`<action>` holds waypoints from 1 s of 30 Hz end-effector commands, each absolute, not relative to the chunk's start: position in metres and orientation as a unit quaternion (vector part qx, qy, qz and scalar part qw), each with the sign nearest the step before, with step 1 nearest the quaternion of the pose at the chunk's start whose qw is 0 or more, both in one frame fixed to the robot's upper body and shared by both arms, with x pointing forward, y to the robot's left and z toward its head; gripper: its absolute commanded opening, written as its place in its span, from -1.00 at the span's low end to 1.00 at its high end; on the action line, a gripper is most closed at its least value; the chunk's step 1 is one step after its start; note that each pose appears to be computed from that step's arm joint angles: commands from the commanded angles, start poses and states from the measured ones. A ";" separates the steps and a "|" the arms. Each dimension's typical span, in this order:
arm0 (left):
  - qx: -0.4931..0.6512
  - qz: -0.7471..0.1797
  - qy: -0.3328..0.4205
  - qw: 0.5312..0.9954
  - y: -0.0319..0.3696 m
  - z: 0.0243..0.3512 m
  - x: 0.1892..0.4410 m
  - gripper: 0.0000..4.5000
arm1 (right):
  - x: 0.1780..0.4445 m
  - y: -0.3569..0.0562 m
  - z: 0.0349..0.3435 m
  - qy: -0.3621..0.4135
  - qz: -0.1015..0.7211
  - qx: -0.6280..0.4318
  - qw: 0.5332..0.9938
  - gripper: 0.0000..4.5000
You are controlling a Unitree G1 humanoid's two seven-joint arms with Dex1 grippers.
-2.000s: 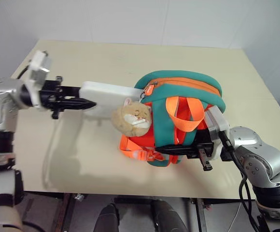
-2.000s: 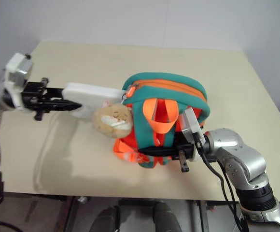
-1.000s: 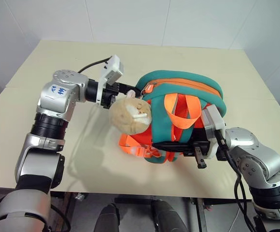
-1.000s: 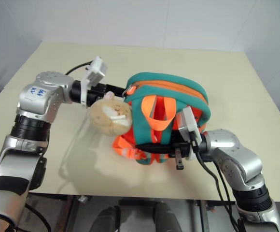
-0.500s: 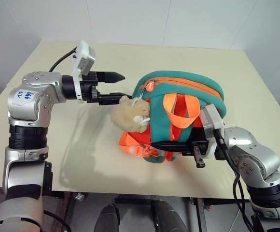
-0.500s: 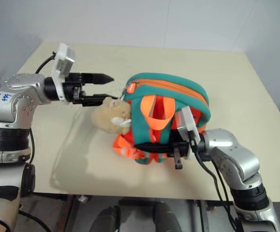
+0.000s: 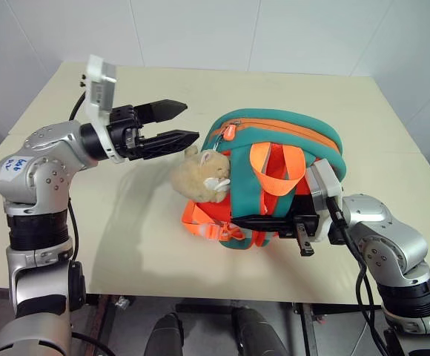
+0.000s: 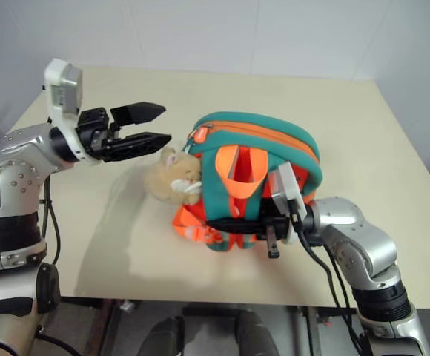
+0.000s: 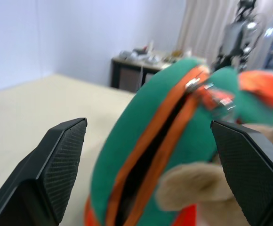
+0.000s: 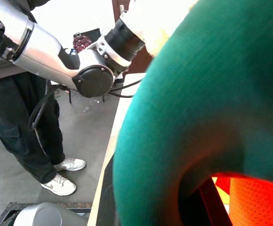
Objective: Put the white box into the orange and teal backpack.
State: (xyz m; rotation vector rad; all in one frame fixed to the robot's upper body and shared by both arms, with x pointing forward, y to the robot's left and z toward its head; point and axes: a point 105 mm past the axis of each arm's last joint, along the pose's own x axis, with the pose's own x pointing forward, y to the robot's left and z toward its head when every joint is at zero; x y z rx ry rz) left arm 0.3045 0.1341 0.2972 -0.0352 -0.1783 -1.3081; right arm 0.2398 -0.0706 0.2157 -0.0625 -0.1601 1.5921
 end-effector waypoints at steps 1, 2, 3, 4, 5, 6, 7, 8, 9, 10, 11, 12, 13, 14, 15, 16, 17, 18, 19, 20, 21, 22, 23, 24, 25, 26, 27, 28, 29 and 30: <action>-0.010 -0.610 -0.096 0.787 0.148 0.300 0.283 0.99 | 0.233 -0.071 0.224 -0.092 0.715 -0.040 0.692 -1.00; -0.013 -0.607 -0.091 0.789 0.151 0.300 0.279 0.99 | 0.232 -0.071 0.224 -0.092 0.715 -0.039 0.692 -1.00; -0.019 -0.600 -0.094 0.794 0.154 0.301 0.276 0.99 | 0.232 -0.071 0.223 -0.092 0.714 -0.039 0.693 -1.00; -0.021 -0.595 -0.103 0.797 0.157 0.304 0.272 0.99 | 0.232 -0.071 0.223 -0.092 0.713 -0.039 0.694 -1.00; -0.022 -0.592 -0.111 0.798 0.159 0.305 0.269 0.99 | 0.231 -0.071 0.223 -0.092 0.713 -0.039 0.694 -1.00; -0.025 -0.593 -0.120 0.796 0.160 0.307 0.266 0.99 | 0.231 -0.071 0.223 -0.092 0.713 -0.038 0.694 -1.00; -0.029 -0.592 -0.122 0.796 0.161 0.308 0.261 0.99 | 0.231 -0.071 0.223 -0.091 0.713 -0.038 0.694 -1.00; -0.033 -0.595 -0.123 0.794 0.162 0.308 0.255 0.99 | 0.231 -0.071 0.222 -0.091 0.713 -0.038 0.694 -1.00; -0.034 -0.596 -0.122 0.793 0.162 0.308 0.250 0.99 | 0.231 -0.071 0.222 -0.090 0.714 -0.038 0.694 -1.00; -0.032 -0.596 -0.117 0.794 0.162 0.308 0.247 0.99 | 0.231 -0.071 0.222 -0.090 0.714 -0.039 0.693 -1.00; -0.026 -0.599 -0.110 0.793 0.161 0.306 0.245 0.99 | 0.231 -0.071 0.222 -0.090 0.714 -0.039 0.693 -1.00; -0.023 -0.602 -0.099 0.792 0.159 0.303 0.242 0.99 | 0.232 -0.071 0.222 -0.090 0.715 -0.039 0.692 -1.00; -0.020 -0.604 -0.081 0.793 0.156 0.298 0.241 0.99 | 0.232 -0.071 0.222 -0.091 0.715 -0.039 0.692 -1.00; -0.018 -0.607 -0.067 0.792 0.154 0.292 0.240 0.99 | 0.233 -0.070 0.222 -0.091 0.716 -0.040 0.692 -1.00; -0.018 -0.608 -0.058 0.792 0.152 0.289 0.240 0.99 | 0.233 -0.070 0.222 -0.091 0.716 -0.040 0.691 -1.00; -0.020 -0.610 -0.047 0.791 0.149 0.285 0.241 0.99 | 0.234 -0.070 0.222 -0.091 0.716 -0.040 0.691 -1.00; -0.023 -0.614 -0.040 0.788 0.144 0.281 0.241 0.99 | 0.234 -0.070 0.222 -0.092 0.716 -0.040 0.691 -1.00; -0.025 -0.615 -0.024 0.788 0.139 0.276 0.244 0.99 | 0.234 -0.071 0.222 -0.091 0.716 -0.041 0.690 -1.00; -0.025 -0.616 -0.013 0.788 0.135 0.272 0.245 0.99 | 0.234 -0.071 0.222 -0.091 0.717 -0.041 0.690 -1.00; -0.027 -0.618 -0.006 0.786 0.131 0.269 0.247 0.99 | 0.234 -0.072 0.222 -0.091 0.717 -0.041 0.690 -1.00; -0.028 -0.623 -0.006 0.782 0.128 0.269 0.247 0.99 | 0.234 -0.072 0.222 -0.092 0.716 -0.040 0.691 -1.00; -0.028 -0.628 -0.009 0.778 0.124 0.270 0.248 0.99 | 0.233 -0.072 0.222 -0.094 0.716 -0.039 0.691 -1.00; -0.027 -0.631 -0.011 0.775 0.121 0.271 0.248 0.99 | 0.232 -0.073 0.222 -0.096 0.716 -0.038 0.691 -1.00; -0.027 -0.635 -0.011 0.772 0.118 0.272 0.249 0.99 | 0.231 -0.073 0.222 -0.098 0.715 -0.036 0.691 -1.00; -0.026 -0.638 -0.011 0.770 0.116 0.272 0.249 0.99 | 0.231 -0.073 0.222 -0.099 0.715 -0.035 0.692 -1.00; -0.023 -0.639 -0.011 0.768 0.114 0.273 0.250 0.99 | 0.230 -0.072 0.222 -0.100 0.714 -0.034 0.692 -1.00; -0.016 -0.638 -0.008 0.770 0.113 0.272 0.252 0.99 | 0.230 -0.072 0.222 -0.100 0.713 -0.033 0.693 -1.00; -0.014 -0.636 -0.005 0.771 0.112 0.272 0.255 0.99 | 0.229 -0.071 0.221 -0.101 0.712 -0.032 0.694 -1.00; -0.018 -0.636 -0.010 0.771 0.111 0.273 0.257 0.91 | 0.229 -0.071 0.221 -0.102 0.711 -0.031 0.695 -1.00; -0.022 -0.638 -0.015 0.770 0.111 0.275 0.257 0.82 | 0.228 -0.070 0.221 -0.103 0.710 -0.030 0.696 -1.00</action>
